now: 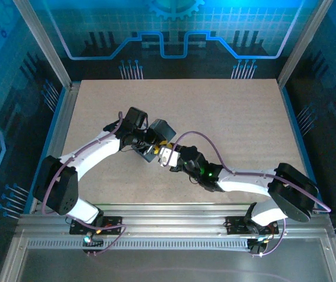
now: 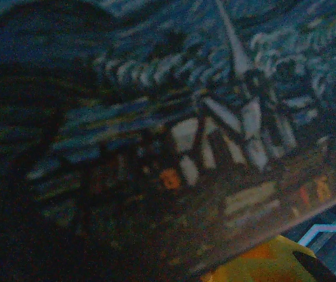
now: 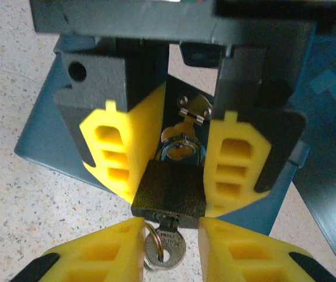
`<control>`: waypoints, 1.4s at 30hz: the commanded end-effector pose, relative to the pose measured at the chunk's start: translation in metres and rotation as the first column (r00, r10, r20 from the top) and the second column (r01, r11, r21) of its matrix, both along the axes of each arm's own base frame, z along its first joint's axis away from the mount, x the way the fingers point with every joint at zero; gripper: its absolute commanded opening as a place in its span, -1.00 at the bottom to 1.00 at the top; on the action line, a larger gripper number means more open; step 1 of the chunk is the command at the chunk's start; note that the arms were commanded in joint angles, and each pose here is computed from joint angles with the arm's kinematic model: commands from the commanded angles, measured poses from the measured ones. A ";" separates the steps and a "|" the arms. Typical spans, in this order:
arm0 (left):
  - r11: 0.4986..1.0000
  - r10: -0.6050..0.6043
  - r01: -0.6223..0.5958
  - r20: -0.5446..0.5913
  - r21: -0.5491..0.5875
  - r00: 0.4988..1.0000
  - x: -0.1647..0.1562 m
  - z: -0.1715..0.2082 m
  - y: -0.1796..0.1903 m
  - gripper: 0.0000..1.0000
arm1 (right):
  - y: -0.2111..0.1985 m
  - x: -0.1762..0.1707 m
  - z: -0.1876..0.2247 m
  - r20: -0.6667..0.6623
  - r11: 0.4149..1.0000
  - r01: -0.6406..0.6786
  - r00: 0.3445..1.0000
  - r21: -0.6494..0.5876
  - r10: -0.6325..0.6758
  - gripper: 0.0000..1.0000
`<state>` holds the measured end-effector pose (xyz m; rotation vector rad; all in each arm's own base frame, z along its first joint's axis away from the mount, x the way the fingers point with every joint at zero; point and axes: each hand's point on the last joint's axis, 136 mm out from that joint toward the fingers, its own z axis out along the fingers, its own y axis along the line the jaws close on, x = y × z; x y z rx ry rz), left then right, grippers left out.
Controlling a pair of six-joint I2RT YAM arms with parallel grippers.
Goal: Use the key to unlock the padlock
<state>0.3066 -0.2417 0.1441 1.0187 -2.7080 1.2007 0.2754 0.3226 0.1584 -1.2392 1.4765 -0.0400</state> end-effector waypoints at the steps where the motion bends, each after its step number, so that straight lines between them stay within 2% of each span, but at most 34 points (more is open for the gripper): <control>1: 0.999 -0.020 0.020 0.016 -0.027 1.000 -0.002 0.009 -0.002 -1.00 | 0.011 0.005 0.033 0.075 0.998 0.003 0.997 0.068 -0.008 -0.50; 6: 0.999 -0.018 0.019 0.019 -0.027 1.000 -0.001 0.009 -0.002 -1.00 | 0.009 0.005 0.026 0.069 0.999 0.007 0.998 0.041 -0.010 -0.51; 15: 1.000 -0.014 0.014 0.009 -0.017 1.000 -0.001 0.008 0.004 -1.00 | -0.009 -0.010 0.005 0.024 0.998 -0.028 0.999 -0.060 0.030 -0.33; 22: 1.000 -0.026 0.026 -0.021 0.006 0.999 -0.003 0.007 0.006 -1.00 | -0.028 -0.005 0.001 0.008 0.996 0.002 1.000 -0.091 -0.001 -0.35; 29: 1.000 -0.026 0.027 -0.032 0.012 0.999 -0.004 0.008 0.007 -1.00 | -0.026 0.002 -0.005 0.043 0.988 0.005 0.999 -0.155 0.002 -0.38; 42: 1.000 -0.028 0.028 -0.036 0.007 0.999 -0.005 0.007 0.006 -1.00 | -0.002 0.003 0.012 0.093 0.994 -0.033 0.995 -0.106 0.043 -0.45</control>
